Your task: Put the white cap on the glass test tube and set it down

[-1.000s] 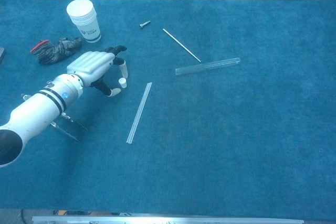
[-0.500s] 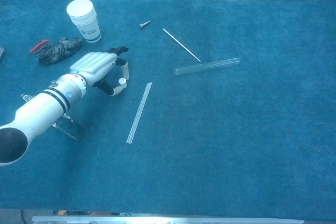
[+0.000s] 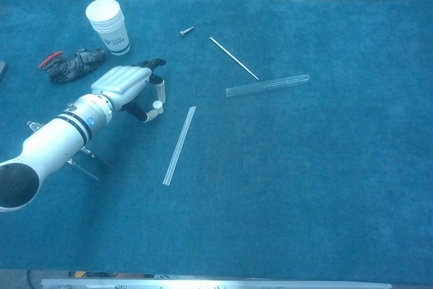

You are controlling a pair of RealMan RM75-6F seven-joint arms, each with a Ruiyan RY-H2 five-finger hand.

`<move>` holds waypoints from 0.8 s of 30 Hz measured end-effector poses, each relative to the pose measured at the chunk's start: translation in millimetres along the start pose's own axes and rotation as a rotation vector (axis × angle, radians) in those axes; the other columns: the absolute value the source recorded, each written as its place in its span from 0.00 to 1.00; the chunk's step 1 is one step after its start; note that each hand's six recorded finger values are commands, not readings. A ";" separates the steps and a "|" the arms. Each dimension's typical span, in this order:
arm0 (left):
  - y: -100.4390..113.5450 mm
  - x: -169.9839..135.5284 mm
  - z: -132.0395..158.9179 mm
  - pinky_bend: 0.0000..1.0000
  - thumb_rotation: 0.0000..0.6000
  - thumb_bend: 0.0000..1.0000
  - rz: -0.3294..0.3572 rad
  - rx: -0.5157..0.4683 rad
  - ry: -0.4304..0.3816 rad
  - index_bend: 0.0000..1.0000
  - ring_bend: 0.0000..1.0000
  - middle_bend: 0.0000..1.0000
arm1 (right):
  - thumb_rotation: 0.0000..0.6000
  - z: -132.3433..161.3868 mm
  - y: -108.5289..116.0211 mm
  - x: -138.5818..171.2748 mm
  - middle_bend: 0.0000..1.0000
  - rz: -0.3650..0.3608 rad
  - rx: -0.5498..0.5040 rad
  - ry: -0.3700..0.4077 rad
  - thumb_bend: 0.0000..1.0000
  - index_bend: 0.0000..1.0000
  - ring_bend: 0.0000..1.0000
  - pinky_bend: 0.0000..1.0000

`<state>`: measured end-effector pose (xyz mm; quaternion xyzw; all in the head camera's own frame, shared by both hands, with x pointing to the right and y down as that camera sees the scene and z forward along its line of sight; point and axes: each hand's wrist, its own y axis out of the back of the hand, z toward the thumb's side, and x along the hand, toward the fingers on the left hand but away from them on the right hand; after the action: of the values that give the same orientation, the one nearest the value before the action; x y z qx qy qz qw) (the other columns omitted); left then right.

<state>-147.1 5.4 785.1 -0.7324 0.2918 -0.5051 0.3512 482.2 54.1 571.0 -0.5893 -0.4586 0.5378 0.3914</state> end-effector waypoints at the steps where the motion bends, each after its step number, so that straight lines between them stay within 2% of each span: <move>1: 0.0 0.1 0.1 0.02 1.00 0.33 0.000 0.000 0.000 0.47 0.00 0.00 | 1.00 0.1 0.1 -0.1 0.20 -0.001 -0.001 0.000 0.30 0.28 0.04 0.22; 14: 8.2 -3.6 -3.0 0.02 1.00 0.33 0.013 -0.023 -0.006 0.50 0.00 0.02 | 1.00 2.8 -2.2 -5.3 0.20 0.010 0.003 0.009 0.30 0.30 0.04 0.22; 19: 25.5 -15.3 -10.6 0.02 1.00 0.33 0.024 -0.048 -0.007 0.50 0.00 0.02 | 1.00 11.3 -5.8 -15.9 0.20 0.034 0.004 0.040 0.30 0.33 0.04 0.22; 24: 51.4 -34.2 -22.7 0.02 1.00 0.33 0.067 -0.059 -0.001 0.50 0.00 0.02 | 1.00 27.2 -15.4 -30.8 0.21 0.071 -0.002 0.096 0.30 0.36 0.05 0.22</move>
<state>-183.3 -2.8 730.8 -0.7324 0.3306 -0.4840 0.3463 453.3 27.8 591.0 -0.6307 -0.4187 0.5220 0.3928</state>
